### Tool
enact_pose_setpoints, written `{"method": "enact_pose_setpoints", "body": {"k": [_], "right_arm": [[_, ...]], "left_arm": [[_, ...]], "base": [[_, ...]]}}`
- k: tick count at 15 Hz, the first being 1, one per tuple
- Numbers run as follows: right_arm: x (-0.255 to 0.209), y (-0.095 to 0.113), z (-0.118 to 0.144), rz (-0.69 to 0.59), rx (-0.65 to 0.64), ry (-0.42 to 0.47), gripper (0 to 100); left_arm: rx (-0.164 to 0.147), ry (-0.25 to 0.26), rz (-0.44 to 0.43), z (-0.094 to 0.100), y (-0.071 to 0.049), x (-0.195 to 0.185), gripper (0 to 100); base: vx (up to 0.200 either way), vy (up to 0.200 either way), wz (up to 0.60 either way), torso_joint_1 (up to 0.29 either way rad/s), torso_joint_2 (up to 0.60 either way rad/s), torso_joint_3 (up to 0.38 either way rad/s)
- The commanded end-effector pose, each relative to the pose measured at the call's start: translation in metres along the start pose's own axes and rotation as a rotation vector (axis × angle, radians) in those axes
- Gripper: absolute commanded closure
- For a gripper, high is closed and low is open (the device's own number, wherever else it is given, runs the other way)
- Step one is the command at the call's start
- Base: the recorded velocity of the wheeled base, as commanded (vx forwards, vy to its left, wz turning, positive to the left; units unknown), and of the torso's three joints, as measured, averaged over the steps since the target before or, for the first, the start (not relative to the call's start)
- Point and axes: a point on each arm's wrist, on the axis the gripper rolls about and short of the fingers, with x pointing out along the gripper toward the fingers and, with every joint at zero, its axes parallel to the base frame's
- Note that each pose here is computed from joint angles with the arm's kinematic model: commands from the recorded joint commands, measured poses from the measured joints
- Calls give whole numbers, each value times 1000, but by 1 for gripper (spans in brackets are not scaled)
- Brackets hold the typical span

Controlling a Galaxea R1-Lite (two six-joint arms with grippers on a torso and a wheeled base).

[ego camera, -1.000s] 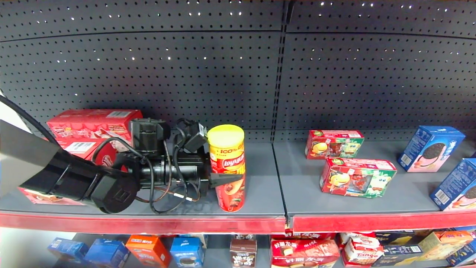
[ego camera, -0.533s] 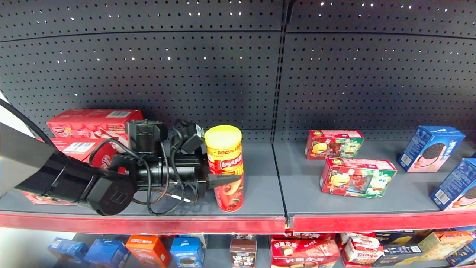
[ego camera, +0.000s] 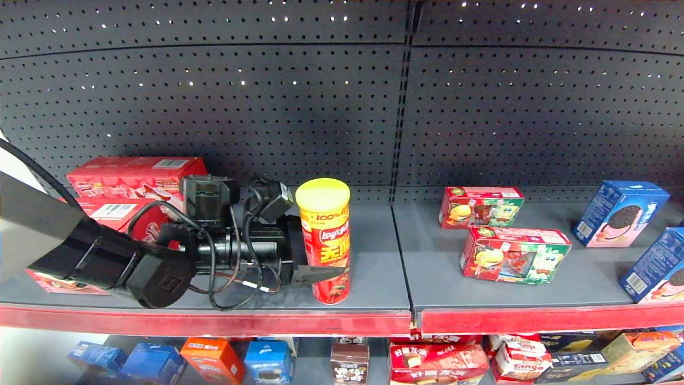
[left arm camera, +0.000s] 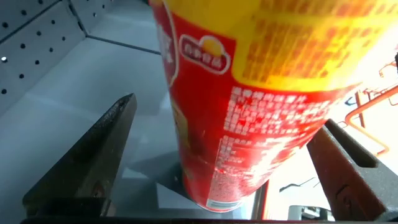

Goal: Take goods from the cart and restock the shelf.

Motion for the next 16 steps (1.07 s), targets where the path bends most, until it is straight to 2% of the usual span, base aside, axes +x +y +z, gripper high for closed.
{"method": "enact_pose_setpoints", "body": {"k": [1, 7, 9, 12, 14, 15, 16], "right_arm": [[0, 0, 0, -1, 0, -2, 100], [-1, -2, 2, 6, 3, -18, 100], [-2, -2, 3, 4, 3, -20, 100], [-2, -2, 3, 4, 3, -20, 100], [-2, -2, 3, 4, 3, -20, 100], [-2, -3, 4, 2, 5, -24, 100], [-2, -3, 4, 2, 5, -24, 100]], "left_arm": [[9, -9, 3, 4, -1, -2, 0], [18, -8, 46, 9, -2, -16, 0], [4, 5, 51, 5, -8, -22, 0], [-2, 13, 90, 2, -4, -30, 0], [1, 12, 99, 4, -4, -33, 0], [-13, 20, 114, 0, -5, -40, 0], [-12, 18, 125, 2, -9, -47, 0]], "base": [[0, 0, 0, 0, 0, 0], [0, 0, 0, 0, 0, 0], [0, 0, 0, 0, 0, 0], [0, 0, 0, 0, 0, 0], [0, 0, 0, 0, 0, 0], [0, 0, 0, 0, 0, 0], [0, 0, 0, 0, 0, 0]]}}
